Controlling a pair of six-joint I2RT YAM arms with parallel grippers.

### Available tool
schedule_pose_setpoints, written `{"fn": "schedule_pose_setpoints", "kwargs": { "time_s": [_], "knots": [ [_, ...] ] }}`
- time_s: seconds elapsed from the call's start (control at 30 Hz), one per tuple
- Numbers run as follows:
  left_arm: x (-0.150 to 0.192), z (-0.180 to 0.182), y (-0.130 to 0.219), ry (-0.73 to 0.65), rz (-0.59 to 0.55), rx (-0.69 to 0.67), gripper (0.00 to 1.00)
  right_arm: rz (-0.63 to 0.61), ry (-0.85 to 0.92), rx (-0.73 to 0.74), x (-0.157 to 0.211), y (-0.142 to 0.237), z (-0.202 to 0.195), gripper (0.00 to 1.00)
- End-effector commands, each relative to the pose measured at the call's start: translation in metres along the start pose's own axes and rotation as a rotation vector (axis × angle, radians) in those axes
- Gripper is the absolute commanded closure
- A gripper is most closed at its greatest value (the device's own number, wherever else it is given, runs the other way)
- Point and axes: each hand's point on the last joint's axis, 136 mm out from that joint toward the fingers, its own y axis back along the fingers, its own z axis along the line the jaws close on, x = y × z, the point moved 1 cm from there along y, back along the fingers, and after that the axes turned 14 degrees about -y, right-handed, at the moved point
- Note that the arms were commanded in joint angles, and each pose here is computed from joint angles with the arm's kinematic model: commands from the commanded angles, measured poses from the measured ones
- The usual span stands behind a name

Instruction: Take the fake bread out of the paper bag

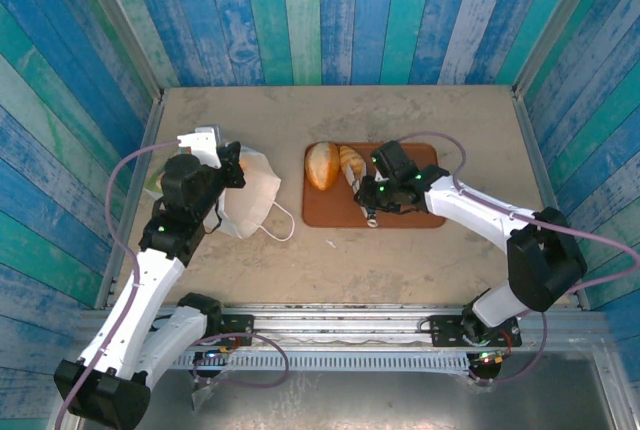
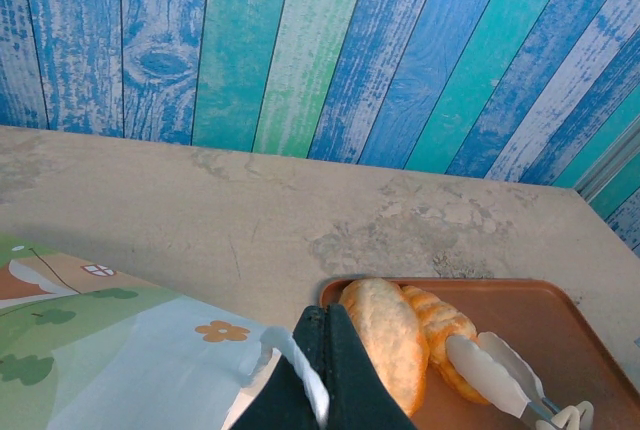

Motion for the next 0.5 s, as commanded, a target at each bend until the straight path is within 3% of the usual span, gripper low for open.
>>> {"fn": "schedule_pose_setpoints", "kwargs": {
  "time_s": [0.0,0.17,0.47],
  "knots": [
    [-0.005,0.001,0.003,-0.005,-0.019,-0.004,1.0,-0.008,0.007,-0.062,-0.004,0.002,0.017,0.68],
    [-0.004,0.001,0.003,-0.004,-0.017,-0.002,1.0,-0.008,0.012,-0.087,-0.004,0.006,0.021,0.63],
    [-0.004,0.001,0.002,-0.008,-0.012,-0.006,1.0,-0.193,0.127,-0.082,-0.02,0.055,0.014,0.55]
  ]
}}
